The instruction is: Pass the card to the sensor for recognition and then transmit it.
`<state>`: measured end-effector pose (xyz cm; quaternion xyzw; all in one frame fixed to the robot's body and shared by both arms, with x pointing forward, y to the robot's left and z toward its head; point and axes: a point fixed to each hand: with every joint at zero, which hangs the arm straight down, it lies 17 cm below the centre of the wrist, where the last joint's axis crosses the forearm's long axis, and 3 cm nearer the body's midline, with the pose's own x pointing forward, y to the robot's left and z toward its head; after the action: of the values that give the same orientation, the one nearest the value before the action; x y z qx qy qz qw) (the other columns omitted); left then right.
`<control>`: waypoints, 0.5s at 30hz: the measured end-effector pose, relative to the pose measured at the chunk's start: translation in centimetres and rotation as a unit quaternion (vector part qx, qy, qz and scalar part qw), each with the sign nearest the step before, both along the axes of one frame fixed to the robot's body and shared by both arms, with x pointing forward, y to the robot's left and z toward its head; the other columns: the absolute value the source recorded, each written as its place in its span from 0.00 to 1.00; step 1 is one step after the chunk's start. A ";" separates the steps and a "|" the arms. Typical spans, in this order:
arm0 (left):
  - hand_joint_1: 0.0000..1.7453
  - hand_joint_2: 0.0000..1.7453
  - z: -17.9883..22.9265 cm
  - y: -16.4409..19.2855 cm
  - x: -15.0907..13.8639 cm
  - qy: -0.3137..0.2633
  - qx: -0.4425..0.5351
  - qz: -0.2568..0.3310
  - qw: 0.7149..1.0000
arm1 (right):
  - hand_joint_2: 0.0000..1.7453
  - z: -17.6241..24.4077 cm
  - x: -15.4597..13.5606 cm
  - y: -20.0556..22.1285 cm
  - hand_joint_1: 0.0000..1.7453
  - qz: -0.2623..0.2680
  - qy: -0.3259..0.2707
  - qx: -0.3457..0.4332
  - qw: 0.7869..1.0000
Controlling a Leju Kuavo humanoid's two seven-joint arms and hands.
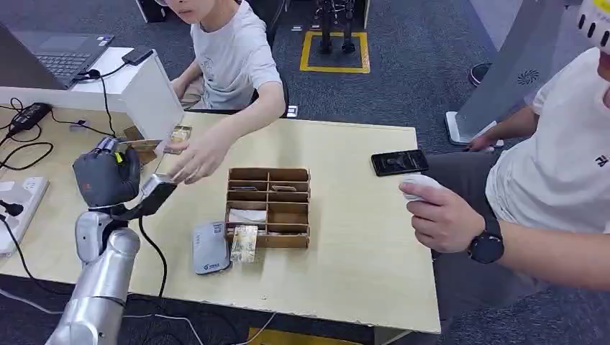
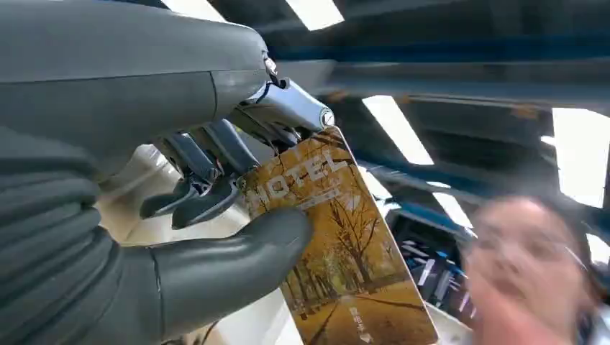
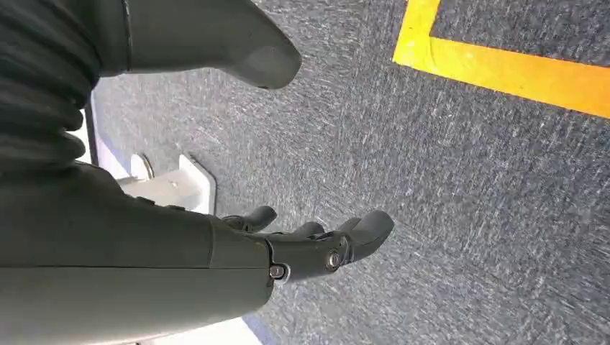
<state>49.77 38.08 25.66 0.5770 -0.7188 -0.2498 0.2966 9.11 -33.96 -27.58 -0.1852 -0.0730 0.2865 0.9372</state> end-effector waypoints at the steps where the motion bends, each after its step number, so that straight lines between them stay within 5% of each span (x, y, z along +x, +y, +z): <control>1: 1.00 1.00 -0.3 -0.6 0.3 0.009 0.035 0.003 0.999 | 1.00 0.0 0.0 0.0 0.00 0.002 0.000 -0.001 1.000; 15: 1.00 1.00 -0.4 0.4 1.5 0.018 0.051 0.017 0.998 | 1.00 0.0 -0.1 -0.1 0.00 0.002 0.003 -0.001 1.000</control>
<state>51.31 38.52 25.28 0.5993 -0.6896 -0.2912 0.2838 9.03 -34.04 -27.59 -0.1850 -0.0702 0.2892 0.9366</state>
